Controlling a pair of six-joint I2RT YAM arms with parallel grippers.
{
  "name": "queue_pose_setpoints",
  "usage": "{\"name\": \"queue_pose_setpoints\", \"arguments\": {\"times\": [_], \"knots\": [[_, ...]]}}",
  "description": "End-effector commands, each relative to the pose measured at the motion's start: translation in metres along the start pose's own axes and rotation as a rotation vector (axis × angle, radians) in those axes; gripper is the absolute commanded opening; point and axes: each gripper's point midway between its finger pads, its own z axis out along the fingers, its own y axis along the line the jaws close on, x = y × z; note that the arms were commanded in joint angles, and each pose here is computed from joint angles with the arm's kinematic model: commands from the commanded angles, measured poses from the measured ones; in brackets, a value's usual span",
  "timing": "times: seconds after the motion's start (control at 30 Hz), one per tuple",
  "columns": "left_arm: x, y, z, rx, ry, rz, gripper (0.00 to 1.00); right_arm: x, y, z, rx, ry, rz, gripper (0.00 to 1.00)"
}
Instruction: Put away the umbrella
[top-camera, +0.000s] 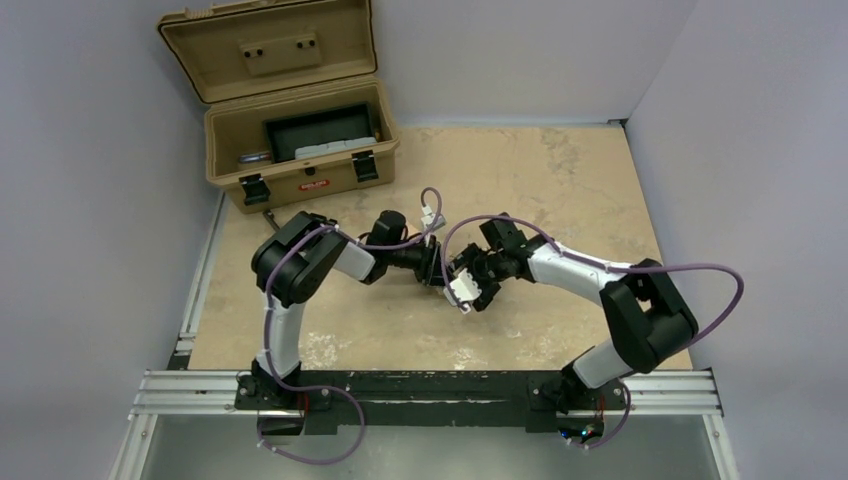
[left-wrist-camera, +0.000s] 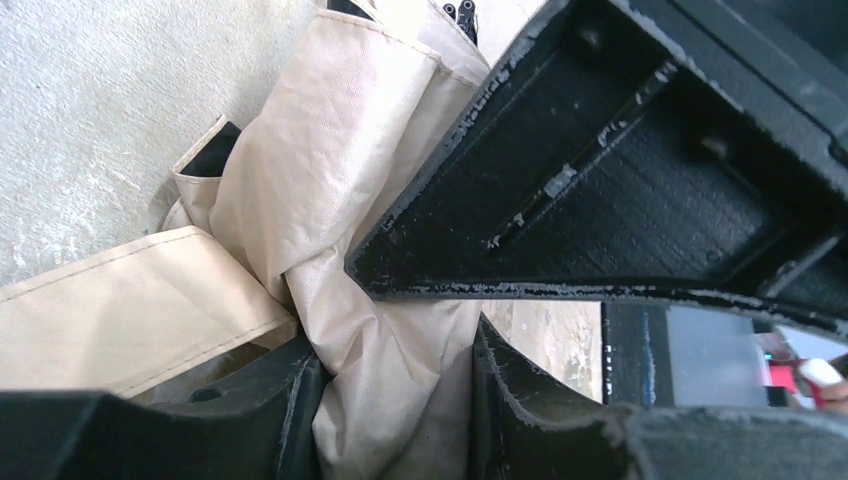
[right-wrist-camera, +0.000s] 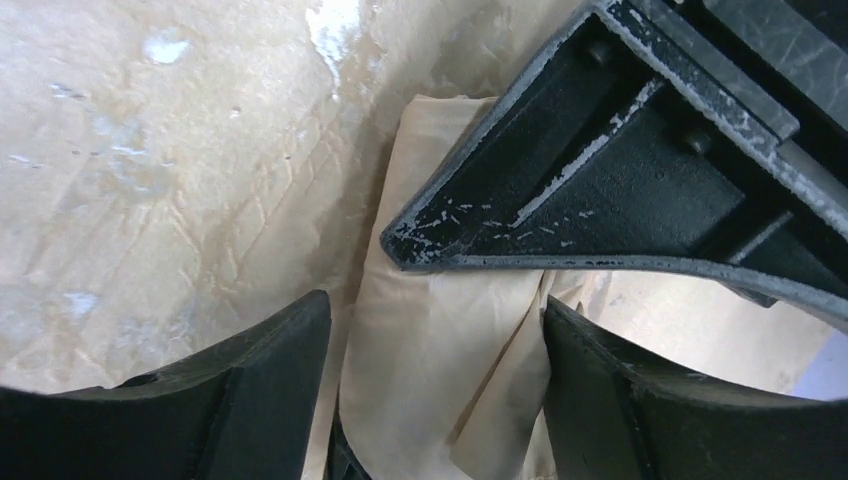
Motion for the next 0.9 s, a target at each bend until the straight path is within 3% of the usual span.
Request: {"name": "queue_pose_setpoints", "arguments": {"times": [0.0,0.1,0.2,0.33,0.6,0.87], "knots": [[0.160,0.027,-0.033,-0.234,0.388,-0.616,0.00,0.027,0.017,0.003,-0.014,0.162,0.070,0.65],[0.156,0.029,-0.030,-0.218,0.373,-0.688,0.00,0.033,0.033,0.009,-0.057,0.192,0.110,0.51],[0.147,0.031,-0.027,-0.212,0.329,-0.722,0.03,0.031,0.039,0.015,-0.083,0.198,0.150,0.26],[0.116,0.034,-0.029,-0.204,0.196,-0.731,0.30,0.027,0.044,0.019,-0.132,0.190,0.226,0.11],[0.030,0.019,-0.045,-0.191,-0.025,-0.634,0.72,0.010,0.067,0.023,-0.275,0.121,0.354,0.07],[0.006,0.009,-0.079,-0.342,-0.144,-0.528,0.77,-0.007,0.079,0.026,-0.355,0.039,0.431,0.06]]}}
